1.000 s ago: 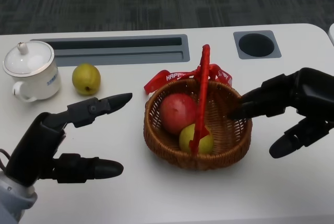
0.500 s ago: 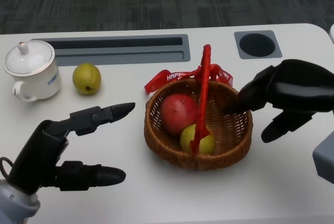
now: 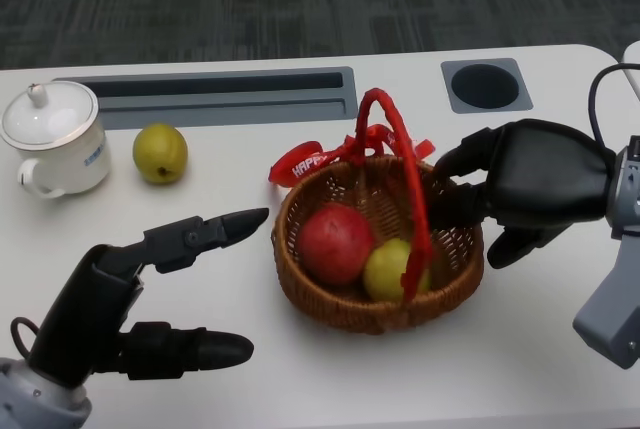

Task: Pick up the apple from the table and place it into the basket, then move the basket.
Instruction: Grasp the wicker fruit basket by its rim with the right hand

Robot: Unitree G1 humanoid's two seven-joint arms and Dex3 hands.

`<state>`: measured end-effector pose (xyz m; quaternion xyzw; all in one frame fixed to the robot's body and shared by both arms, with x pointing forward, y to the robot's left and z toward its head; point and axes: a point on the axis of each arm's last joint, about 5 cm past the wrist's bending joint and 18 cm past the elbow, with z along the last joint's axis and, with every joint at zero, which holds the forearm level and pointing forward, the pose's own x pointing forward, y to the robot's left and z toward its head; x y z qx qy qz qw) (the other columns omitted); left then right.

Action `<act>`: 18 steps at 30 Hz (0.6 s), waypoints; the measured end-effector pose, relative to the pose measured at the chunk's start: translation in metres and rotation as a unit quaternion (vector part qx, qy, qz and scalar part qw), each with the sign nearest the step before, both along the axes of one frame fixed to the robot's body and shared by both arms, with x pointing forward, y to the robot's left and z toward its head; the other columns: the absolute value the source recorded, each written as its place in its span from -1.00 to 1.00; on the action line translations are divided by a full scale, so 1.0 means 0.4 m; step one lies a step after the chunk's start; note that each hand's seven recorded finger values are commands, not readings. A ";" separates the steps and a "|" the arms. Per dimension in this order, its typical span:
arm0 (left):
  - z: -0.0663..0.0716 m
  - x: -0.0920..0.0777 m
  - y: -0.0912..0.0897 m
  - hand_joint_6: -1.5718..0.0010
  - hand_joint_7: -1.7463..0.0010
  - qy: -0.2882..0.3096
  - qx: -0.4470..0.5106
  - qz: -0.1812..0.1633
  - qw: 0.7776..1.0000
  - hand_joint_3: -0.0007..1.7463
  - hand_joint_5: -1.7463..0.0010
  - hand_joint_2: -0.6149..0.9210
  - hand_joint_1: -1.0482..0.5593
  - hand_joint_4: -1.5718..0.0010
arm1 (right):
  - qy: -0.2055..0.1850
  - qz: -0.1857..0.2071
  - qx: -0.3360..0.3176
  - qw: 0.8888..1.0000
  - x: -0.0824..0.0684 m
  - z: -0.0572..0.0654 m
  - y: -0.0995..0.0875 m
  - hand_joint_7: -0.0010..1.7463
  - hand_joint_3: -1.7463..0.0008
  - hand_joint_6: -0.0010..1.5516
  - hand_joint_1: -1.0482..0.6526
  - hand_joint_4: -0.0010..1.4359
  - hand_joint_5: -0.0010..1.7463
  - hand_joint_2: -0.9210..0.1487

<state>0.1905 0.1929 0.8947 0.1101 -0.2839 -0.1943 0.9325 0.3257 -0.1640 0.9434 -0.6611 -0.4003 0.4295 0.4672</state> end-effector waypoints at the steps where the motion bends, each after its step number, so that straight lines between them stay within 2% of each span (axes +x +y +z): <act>1: 0.000 0.000 -0.001 0.15 0.99 -0.001 -0.001 0.000 1.000 -1.00 0.97 0.79 -0.46 0.12 | -0.003 0.005 -0.003 1.000 0.001 0.000 0.003 -0.99 0.90 -0.20 -0.71 0.01 -0.97 -1.00; 6: -0.001 -0.001 -0.008 0.15 0.99 -0.006 -0.007 -0.001 1.000 -1.00 0.98 0.78 -0.43 0.11 | -0.019 0.028 -0.024 0.999 0.006 0.002 0.016 -1.00 0.90 -0.21 -0.68 0.00 -0.98 -1.00; 10: -0.002 -0.001 -0.015 0.13 0.99 -0.010 -0.011 0.001 1.000 -1.00 0.97 0.78 -0.44 0.09 | -0.058 0.060 -0.058 0.995 0.014 0.002 0.017 -0.99 0.88 -0.21 -0.64 0.03 -0.97 -1.00; 15: -0.003 -0.002 -0.023 0.11 0.98 -0.015 -0.021 0.007 1.000 -1.00 0.96 0.77 -0.44 0.05 | -0.120 0.104 -0.101 0.982 0.022 -0.007 0.016 -0.99 0.78 -0.23 -0.57 0.03 -0.97 -1.00; 18: -0.003 -0.001 -0.025 0.10 0.98 -0.015 -0.025 0.010 1.000 -1.00 0.96 0.77 -0.44 0.03 | -0.126 0.130 -0.150 0.972 0.013 -0.036 0.016 -1.00 0.80 -0.26 -0.52 -0.02 -0.99 -1.00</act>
